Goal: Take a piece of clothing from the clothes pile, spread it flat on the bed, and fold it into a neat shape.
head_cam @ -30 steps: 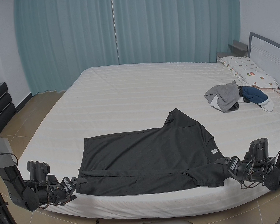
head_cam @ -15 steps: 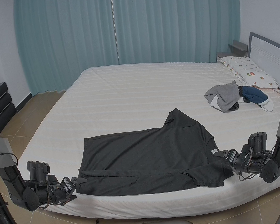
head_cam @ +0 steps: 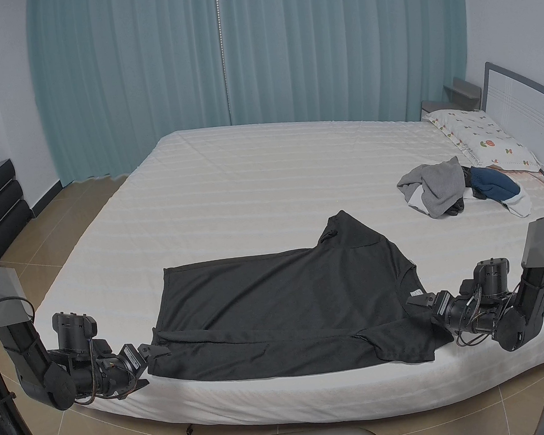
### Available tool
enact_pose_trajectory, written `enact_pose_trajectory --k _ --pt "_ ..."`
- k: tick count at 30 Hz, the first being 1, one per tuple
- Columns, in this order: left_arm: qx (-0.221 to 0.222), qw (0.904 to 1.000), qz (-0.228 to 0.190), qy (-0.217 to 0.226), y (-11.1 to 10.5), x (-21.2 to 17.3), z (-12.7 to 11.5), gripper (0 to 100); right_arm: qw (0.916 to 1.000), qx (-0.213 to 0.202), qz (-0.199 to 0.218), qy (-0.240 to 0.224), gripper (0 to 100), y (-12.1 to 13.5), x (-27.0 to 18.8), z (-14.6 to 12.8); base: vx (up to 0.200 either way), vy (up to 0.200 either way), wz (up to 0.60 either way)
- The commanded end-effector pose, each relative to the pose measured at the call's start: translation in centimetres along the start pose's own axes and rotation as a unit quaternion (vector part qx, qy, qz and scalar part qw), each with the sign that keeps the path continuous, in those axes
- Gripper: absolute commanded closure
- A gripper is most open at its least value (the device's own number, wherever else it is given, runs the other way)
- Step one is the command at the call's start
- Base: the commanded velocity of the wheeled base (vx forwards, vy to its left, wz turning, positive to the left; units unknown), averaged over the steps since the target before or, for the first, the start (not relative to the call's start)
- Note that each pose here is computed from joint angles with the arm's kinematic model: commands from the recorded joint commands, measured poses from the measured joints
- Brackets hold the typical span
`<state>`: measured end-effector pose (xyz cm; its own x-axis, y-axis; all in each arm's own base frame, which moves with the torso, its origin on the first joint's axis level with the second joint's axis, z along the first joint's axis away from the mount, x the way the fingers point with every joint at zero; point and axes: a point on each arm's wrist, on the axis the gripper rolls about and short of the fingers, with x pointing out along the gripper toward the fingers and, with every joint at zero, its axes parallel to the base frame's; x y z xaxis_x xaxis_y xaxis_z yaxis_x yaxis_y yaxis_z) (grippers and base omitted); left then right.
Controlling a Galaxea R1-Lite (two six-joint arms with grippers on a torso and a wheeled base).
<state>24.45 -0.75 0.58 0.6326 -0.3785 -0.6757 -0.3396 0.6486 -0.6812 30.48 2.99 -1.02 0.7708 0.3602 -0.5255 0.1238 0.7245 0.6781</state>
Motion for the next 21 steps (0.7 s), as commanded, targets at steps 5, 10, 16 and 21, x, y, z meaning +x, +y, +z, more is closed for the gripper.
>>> enact_pose_trajectory --k 5,10,16,21 --pt "0.000 1.0000 0.000 0.000 0.0 0.0 0.0 0 0.9999 0.003 -0.008 0.007 0 -0.7 1.0 -0.3 0.000 0.000 0.00" --pt "0.000 1.0000 0.000 0.000 0.0 0.0 0.0 0 0.9999 0.005 -0.010 0.002 0 -0.9 1.0 0.0 0.000 0.000 0.00" --pt "0.000 1.0000 0.000 0.000 0.0 0.1 0.0 0 0.9999 0.007 -0.013 0.002 100 -1.2 1.2 0.0 0.000 0.000 0.00" --pt "0.000 1.0000 0.000 0.000 0.0 0.0 0.0 0 0.9997 0.013 -0.016 -0.013 100 -1.9 1.5 1.0 0.000 0.000 0.00"
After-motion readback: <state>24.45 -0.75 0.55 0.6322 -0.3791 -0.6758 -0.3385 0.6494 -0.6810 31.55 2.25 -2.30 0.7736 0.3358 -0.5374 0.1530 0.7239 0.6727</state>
